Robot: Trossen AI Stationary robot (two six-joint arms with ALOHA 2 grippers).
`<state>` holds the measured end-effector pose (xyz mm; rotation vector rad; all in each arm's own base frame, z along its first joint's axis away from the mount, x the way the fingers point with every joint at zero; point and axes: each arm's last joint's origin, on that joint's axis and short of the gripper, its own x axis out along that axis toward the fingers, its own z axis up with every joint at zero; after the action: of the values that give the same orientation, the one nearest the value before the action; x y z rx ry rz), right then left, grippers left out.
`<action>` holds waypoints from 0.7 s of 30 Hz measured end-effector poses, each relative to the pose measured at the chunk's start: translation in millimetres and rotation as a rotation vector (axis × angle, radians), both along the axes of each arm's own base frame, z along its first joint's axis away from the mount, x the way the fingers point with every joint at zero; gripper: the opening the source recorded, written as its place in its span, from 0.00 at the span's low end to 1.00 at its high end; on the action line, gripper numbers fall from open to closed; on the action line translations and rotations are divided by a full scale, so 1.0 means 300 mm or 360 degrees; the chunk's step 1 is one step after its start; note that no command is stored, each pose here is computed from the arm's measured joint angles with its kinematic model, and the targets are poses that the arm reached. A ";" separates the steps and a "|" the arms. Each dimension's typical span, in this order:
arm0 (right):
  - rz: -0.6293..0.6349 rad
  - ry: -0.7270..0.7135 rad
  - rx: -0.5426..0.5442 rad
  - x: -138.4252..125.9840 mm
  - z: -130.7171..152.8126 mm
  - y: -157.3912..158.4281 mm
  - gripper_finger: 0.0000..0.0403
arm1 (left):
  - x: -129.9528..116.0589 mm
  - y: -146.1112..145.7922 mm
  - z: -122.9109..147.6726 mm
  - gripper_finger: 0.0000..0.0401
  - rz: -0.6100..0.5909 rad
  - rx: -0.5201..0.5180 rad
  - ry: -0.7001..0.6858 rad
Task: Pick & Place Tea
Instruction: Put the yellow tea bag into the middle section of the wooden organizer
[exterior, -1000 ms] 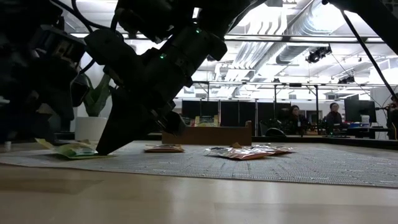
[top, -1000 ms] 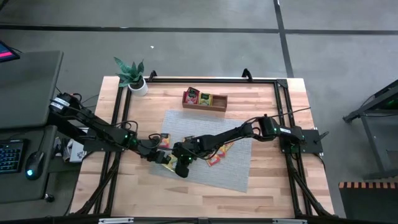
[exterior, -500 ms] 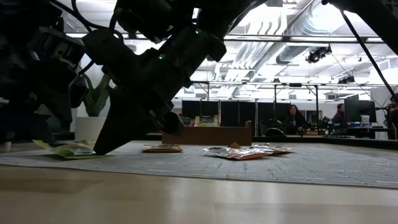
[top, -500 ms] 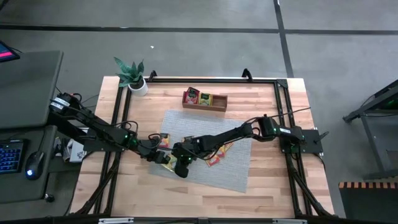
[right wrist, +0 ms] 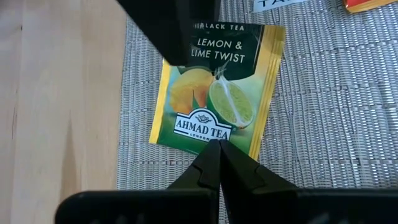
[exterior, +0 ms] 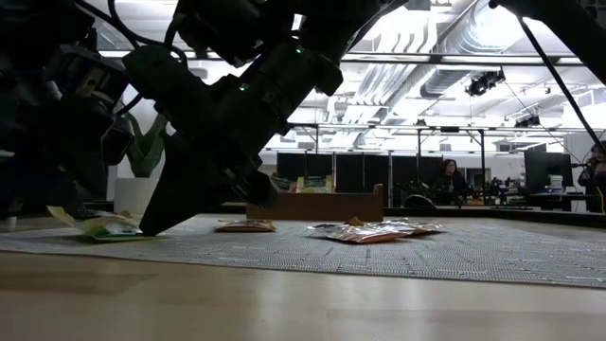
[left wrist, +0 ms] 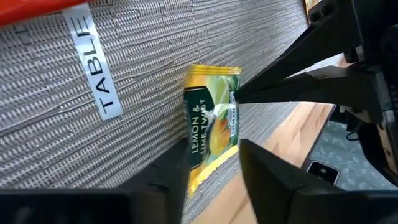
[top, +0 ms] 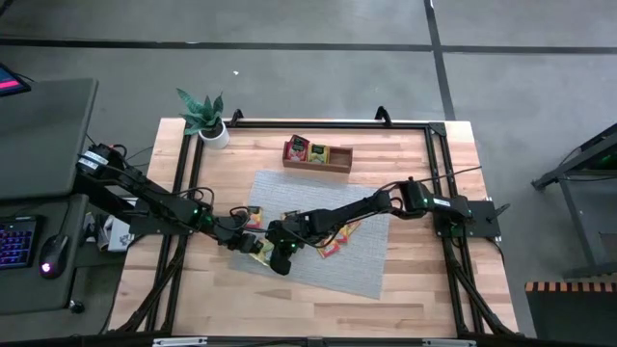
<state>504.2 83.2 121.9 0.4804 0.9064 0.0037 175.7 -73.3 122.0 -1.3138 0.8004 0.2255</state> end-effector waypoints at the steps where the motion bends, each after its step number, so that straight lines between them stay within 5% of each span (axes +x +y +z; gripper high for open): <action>1: 0.0000 0.0000 0.0000 0.000 0.000 0.000 0.00 | -0.001 0.000 -0.001 0.30 -0.0005 0.0007 0.0002; 7: 0.0000 0.0000 0.0000 0.000 0.000 0.000 0.00 | -0.005 0.003 -0.007 0.03 -0.0012 0.0055 0.0032; 21: -0.0004 0.0007 0.0063 0.000 0.006 0.000 0.00 | -0.007 0.006 -0.011 0.00 -0.0023 0.0145 0.0024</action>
<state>504.2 83.2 123.8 0.5184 0.9115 0.0180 173.5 -71.4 118.8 -1.2218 0.8029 0.2577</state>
